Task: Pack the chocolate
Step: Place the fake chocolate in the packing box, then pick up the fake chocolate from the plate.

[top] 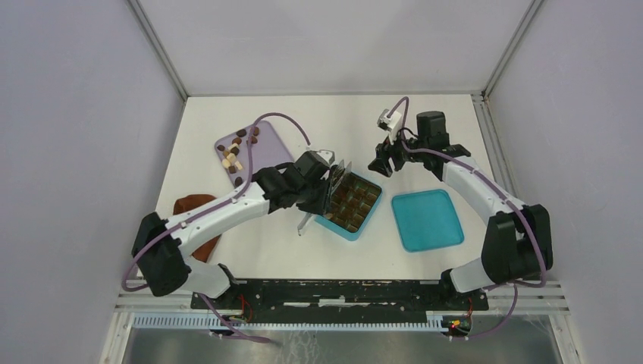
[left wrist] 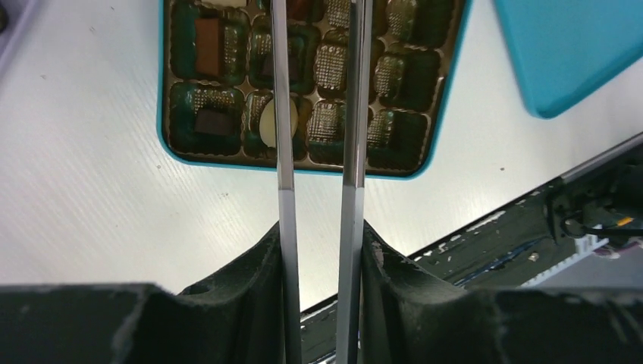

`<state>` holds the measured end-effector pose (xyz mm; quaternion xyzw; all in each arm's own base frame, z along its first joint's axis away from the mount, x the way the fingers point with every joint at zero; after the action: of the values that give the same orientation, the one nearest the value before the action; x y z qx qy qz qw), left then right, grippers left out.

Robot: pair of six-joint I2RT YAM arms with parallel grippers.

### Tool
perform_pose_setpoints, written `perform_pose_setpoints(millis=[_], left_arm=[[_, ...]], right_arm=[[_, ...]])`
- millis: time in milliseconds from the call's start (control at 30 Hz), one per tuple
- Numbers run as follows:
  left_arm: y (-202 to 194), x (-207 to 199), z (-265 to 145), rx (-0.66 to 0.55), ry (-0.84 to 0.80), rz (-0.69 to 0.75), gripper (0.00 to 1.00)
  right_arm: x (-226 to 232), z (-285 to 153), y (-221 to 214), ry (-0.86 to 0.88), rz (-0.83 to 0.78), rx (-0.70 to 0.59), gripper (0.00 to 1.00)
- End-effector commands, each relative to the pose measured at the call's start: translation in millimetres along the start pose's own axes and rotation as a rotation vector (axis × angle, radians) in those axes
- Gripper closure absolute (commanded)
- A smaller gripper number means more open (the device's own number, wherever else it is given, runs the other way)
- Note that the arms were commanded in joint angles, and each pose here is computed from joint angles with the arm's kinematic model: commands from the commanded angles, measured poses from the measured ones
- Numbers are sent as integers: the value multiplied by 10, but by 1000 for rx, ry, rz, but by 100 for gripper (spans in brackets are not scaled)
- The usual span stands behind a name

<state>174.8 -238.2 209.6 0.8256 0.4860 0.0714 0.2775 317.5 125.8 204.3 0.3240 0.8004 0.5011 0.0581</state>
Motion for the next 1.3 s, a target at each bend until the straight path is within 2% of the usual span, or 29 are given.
perform_pose_setpoints(millis=[0,200,333,533,700,967,1267], left_arm=[[302,87,-469,-219,-22,-43,61],[351,694,-761,-349,-29,-175,61],[184,1088,-896,-379,49,-257,59],[-115,1651,-768,-275,147,-347,58],[-170,2072,-590,-196,231,-431,58],[114,2426,-390,-73,304,-469,59],[334,2637,-170,28,288,-460,58]], right_arm=[[182,-306,364,50,-133,-126,33],[446,-507,489,159,-180,-201,33],[520,-525,432,194,-196,-241,32],[474,-421,207,207,-179,-193,32],[424,-349,93,211,-158,-155,32],[359,-240,-12,236,-113,-102,32],[346,-219,-51,238,-103,-89,32]])
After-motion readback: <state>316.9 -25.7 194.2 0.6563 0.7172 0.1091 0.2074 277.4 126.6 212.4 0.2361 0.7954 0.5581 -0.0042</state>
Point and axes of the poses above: each gripper's point midway between its finger pads, its own z axis out along the fingers, its own x axis along the line the jaws close on, y = z × x, the point moved 9 cm from there along -z, back along the fingers, and after that the axes turned 10 degrees about z, right-handed, at the moved point
